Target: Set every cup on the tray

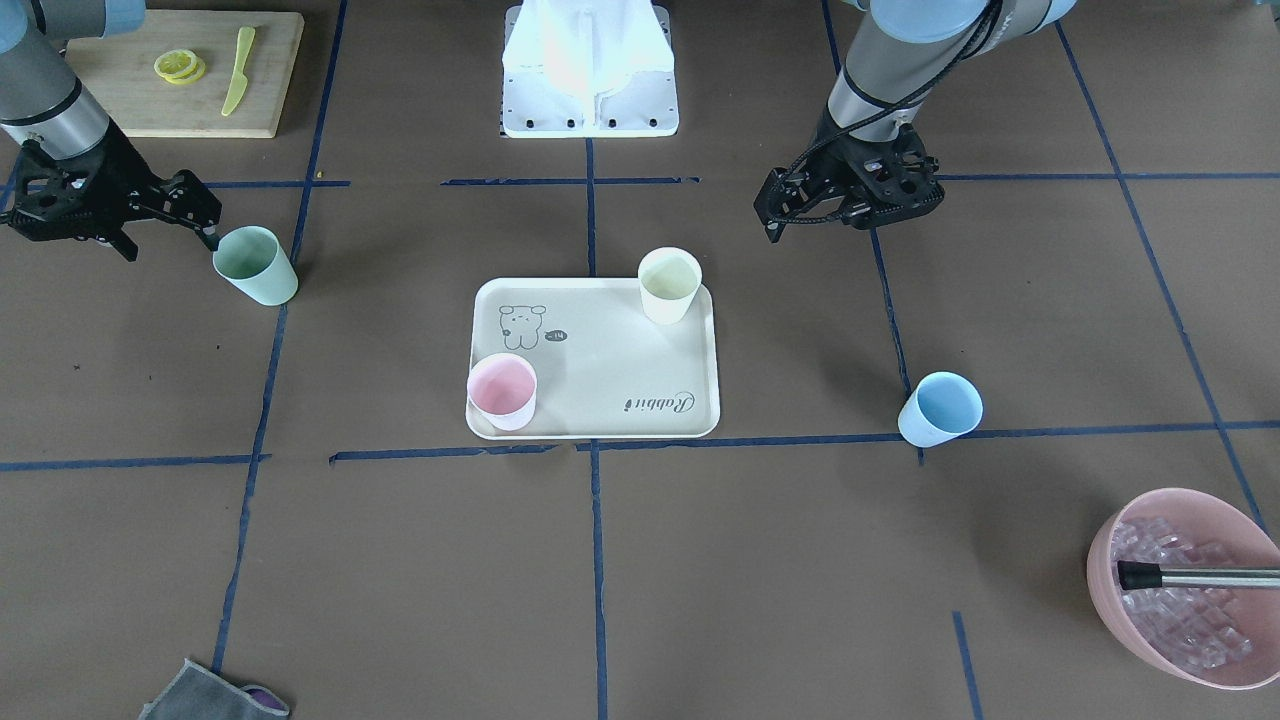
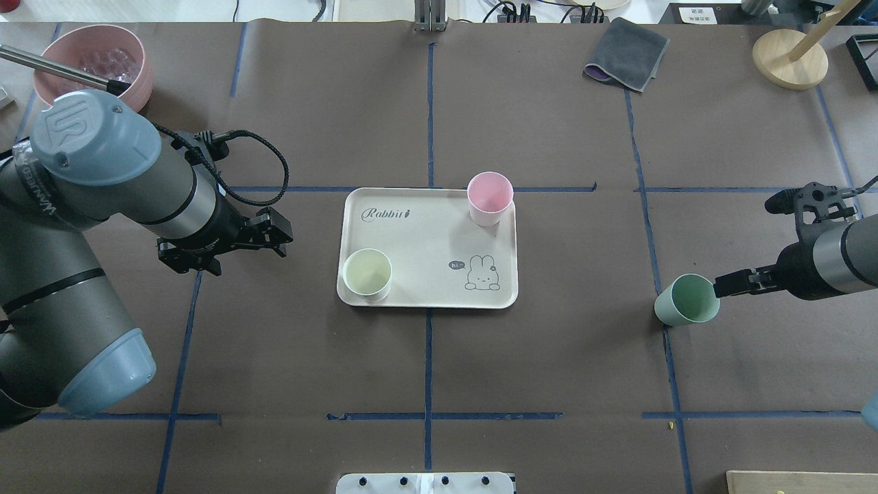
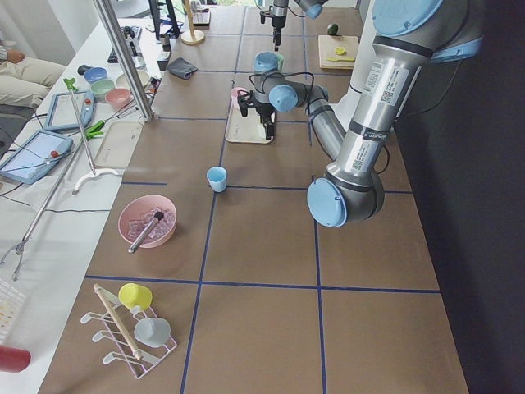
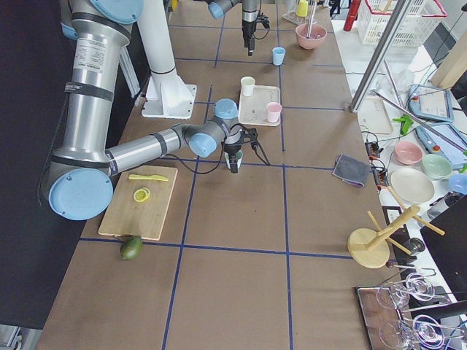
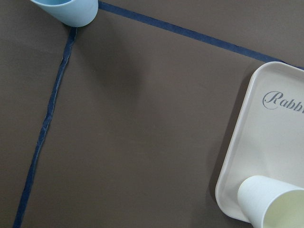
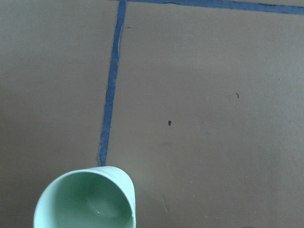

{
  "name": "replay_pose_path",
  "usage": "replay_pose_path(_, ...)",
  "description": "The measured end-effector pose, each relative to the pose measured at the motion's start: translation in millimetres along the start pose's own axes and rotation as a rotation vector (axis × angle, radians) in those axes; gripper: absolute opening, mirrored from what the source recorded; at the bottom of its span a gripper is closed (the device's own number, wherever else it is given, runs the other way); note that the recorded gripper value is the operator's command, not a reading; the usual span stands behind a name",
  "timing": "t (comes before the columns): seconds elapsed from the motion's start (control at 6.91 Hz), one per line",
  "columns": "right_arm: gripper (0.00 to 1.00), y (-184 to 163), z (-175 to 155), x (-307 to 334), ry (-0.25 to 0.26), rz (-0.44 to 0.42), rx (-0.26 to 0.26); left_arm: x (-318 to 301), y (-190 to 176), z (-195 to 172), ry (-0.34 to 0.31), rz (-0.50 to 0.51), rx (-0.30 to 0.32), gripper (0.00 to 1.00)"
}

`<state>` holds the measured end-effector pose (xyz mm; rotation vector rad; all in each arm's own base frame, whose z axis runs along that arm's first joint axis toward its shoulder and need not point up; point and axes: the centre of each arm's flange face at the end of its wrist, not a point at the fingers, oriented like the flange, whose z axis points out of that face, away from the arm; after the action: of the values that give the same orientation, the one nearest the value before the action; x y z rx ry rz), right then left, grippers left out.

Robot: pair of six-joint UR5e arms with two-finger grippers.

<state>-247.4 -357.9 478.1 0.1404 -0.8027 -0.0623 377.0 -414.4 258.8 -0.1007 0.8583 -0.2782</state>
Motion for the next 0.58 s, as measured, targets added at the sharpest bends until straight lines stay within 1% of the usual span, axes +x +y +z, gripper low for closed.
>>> replay_pose_path(0.14,0.97,5,5,-5,-0.005,-0.013,-0.01,-1,0,0,-0.001,0.0,0.0,1.0)
replay_pose_path(0.29,0.82,7,13,-11,-0.009,-0.026,-0.02,-1,0,1,-0.002,-0.001,0.0,1.0)
replay_pose_path(0.43,0.61,6,20,-16,-0.01,-0.033,-0.027,-1,-1,1,-0.002,-0.001,0.0,1.0)
replay_pose_path(0.58,0.19,5,24,-19,-0.011,-0.038,-0.03,-1,-1,1,-0.002,-0.001,0.001,1.0)
